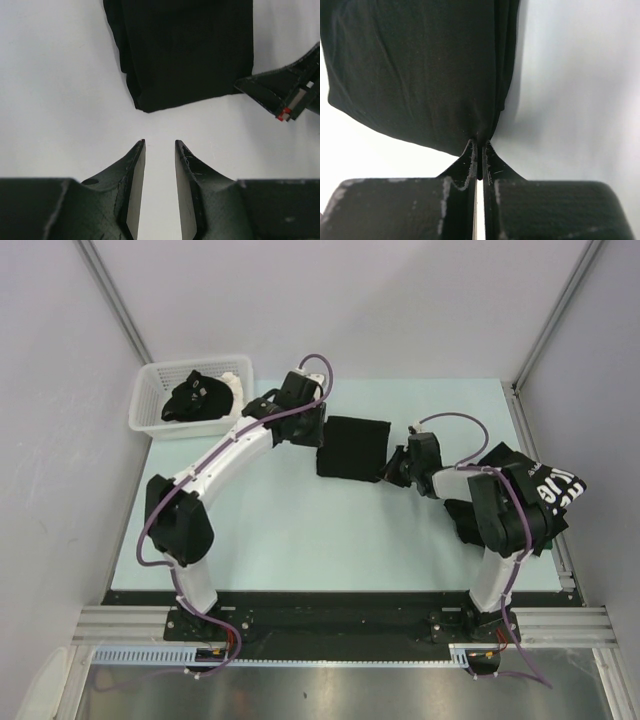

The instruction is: Fold and stack the t-shirts

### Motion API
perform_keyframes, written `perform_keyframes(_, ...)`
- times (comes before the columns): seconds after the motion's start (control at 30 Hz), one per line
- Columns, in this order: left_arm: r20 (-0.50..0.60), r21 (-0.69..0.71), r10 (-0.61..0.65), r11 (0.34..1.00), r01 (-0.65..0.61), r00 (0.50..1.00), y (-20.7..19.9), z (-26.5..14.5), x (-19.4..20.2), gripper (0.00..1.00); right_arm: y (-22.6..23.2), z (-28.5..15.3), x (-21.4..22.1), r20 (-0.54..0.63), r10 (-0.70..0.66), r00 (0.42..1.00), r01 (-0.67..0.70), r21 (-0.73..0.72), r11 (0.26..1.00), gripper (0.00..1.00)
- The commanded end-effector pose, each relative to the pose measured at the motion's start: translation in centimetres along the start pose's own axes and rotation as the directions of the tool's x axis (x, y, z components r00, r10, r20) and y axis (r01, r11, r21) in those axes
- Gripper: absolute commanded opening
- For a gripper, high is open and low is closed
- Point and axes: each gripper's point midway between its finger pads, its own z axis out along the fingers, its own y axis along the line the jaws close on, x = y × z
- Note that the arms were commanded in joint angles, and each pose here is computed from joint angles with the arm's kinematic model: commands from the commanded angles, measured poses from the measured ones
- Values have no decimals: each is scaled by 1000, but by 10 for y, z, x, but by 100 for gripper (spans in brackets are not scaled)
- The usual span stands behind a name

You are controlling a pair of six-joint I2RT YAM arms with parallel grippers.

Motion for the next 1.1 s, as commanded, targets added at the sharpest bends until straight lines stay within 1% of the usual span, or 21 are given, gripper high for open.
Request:
perform_keyframes(0.0,72,48,27,998,-30,997,-15,11,-25,35,-7,-35,19,-88,-69,994,76,81,994,0)
perform_keyframes(0.07,59,58,21,998,-25,998,-17,20,-21,36,-8,-52,23,-113,-74,991,86,106,991,0)
perform_keyframes(0.1,70,65,18,998,-22,997,-18,24,-23,36,-12,-57,26,-123,-74,990,89,123,988,0)
perform_keyframes(0.13,56,68,14,998,-18,998,-18,32,-19,37,-17,-63,33,-153,-71,986,94,145,985,0)
perform_keyframes(0.2,51,102,8,995,-13,999,-23,41,-16,40,-15,-75,33,-154,-77,985,100,148,984,0)
perform_keyframes(0.27,26,113,-2,994,-1,1000,-24,55,-8,43,-20,-85,43,-182,-67,981,99,168,981,0)
perform_keyframes(0.3,34,126,-7,992,3,999,-25,60,-10,44,-19,-90,43,-182,-72,981,103,168,980,0)
perform_keyframes(0.37,-6,150,-23,988,24,1000,-26,73,0,44,-24,-98,51,-206,-65,976,104,186,977,0)
perform_keyframes(0.43,-14,174,-45,984,47,999,-24,84,1,45,-27,-104,56,-220,-61,974,105,193,976,0)
perform_keyframes(0.47,-41,190,-51,980,58,998,-25,92,9,45,-27,-105,57,-225,-62,972,107,194,975,0)
perform_keyframes(0.5,-35,198,-61,978,67,998,-21,98,7,45,-28,-107,59,-234,-59,971,106,196,975,0)
perform_keyframes(0.7,-79,213,-110,969,124,991,-9,135,13,46,-28,-111,61,-251,-66,966,114,185,976,0)
perform_keyframes(0.77,-72,206,-118,970,131,990,-4,142,8,47,-28,-110,60,-254,-60,965,108,177,978,0)
perform_keyframes(0.8,-84,205,-117,970,132,990,-4,149,12,47,-28,-110,60,-251,-62,966,108,176,978,0)
perform_keyframes(0.83,-73,206,-118,970,131,990,-4,151,6,47,-28,-110,58,-249,-60,967,105,173,979,0)
perform_keyframes(0.9,-85,214,-119,968,135,989,-2,161,8,48,-29,-110,58,-253,-62,966,107,166,980,0)
perform_keyframes(1.07,-53,264,-133,954,143,990,-12,158,-11,48,-36,-107,62,-277,-58,959,109,175,978,0)
